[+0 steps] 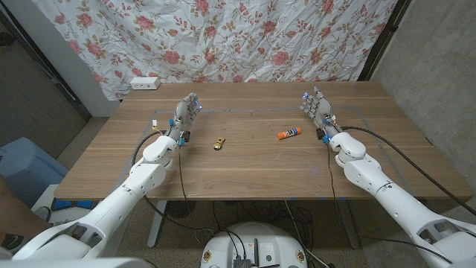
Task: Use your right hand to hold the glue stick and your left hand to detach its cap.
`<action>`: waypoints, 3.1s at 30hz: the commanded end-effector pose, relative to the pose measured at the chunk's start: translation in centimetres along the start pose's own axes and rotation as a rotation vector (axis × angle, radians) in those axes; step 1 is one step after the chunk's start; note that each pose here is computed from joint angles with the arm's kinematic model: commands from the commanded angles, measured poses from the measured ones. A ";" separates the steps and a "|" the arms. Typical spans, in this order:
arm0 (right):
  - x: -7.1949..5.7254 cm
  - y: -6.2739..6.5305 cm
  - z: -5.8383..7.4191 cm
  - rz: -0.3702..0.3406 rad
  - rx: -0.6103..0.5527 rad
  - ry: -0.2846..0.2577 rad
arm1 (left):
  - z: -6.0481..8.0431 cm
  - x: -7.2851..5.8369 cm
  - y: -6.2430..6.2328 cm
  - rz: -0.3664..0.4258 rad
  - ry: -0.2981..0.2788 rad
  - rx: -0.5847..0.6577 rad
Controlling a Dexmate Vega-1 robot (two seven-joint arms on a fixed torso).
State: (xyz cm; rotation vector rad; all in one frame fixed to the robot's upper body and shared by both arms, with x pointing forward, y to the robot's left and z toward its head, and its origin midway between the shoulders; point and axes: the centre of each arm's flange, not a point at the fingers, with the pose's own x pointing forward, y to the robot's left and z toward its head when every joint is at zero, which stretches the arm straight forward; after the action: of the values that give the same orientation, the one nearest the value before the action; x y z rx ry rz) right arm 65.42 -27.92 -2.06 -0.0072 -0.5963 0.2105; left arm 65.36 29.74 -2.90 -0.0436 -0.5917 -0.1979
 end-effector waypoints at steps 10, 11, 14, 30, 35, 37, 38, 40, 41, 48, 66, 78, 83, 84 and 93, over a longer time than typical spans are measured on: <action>0.6 0.6 1.7 0.052 -0.191 -0.017 | 1.1 -0.3 0.2 0.007 0.014 0.048; 0.6 0.6 1.8 0.059 -0.216 -0.018 | 1.2 -0.3 0.2 0.010 0.016 0.052; 0.5 0.5 2.2 0.071 -0.262 -0.021 | 1.4 -0.2 0.0 0.013 0.014 0.056; -0.2 -0.9 3.8 0.156 -0.514 -0.031 | 1.9 -0.1 -0.6 0.046 0.011 0.066; -0.6 -1.4 4.0 0.177 -0.587 -0.039 | 1.8 0.1 -0.9 0.044 0.013 0.070; -0.7 -1.6 4.0 0.185 -0.615 -0.039 | 1.8 0.1 -1.0 0.047 0.017 0.068; -0.8 -1.7 4.1 0.193 -0.633 -0.036 | 1.8 0.1 -1.1 0.049 0.018 0.067; -0.9 -1.8 4.3 0.208 -0.691 -0.041 | 1.9 0.1 -1.2 0.050 0.019 0.065; -0.9 -1.9 4.4 0.217 -0.717 -0.039 | 2.0 0.1 -1.3 0.049 0.020 0.067; -0.8 -2.4 5.1 0.276 -0.849 -0.059 | 2.3 -0.2 -1.6 0.070 0.022 0.066; -0.5 -2.1 6.2 0.397 -1.176 -0.025 | 2.0 -0.9 -1.7 0.095 0.031 0.046; 0.0 -1.2 7.9 0.479 -1.372 -0.012 | 2.0 -0.3 -1.1 0.032 0.072 0.065; -0.2 -0.6 8.7 0.504 -1.432 0.007 | 1.9 -0.8 -1.1 0.078 0.040 0.060; -0.3 -0.5 8.8 0.508 -1.438 0.011 | 1.9 -0.8 -1.0 0.074 0.036 0.059; -0.3 0.3 9.8 0.563 -1.505 0.057 | 2.4 -1.2 -0.4 0.070 0.043 0.067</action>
State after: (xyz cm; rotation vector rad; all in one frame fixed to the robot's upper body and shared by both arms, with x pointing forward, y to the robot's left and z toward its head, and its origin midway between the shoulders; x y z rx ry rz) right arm 60.87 -29.21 4.55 -1.5167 -0.6099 0.2392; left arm 63.45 29.17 -1.72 0.0025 -0.5459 -0.1194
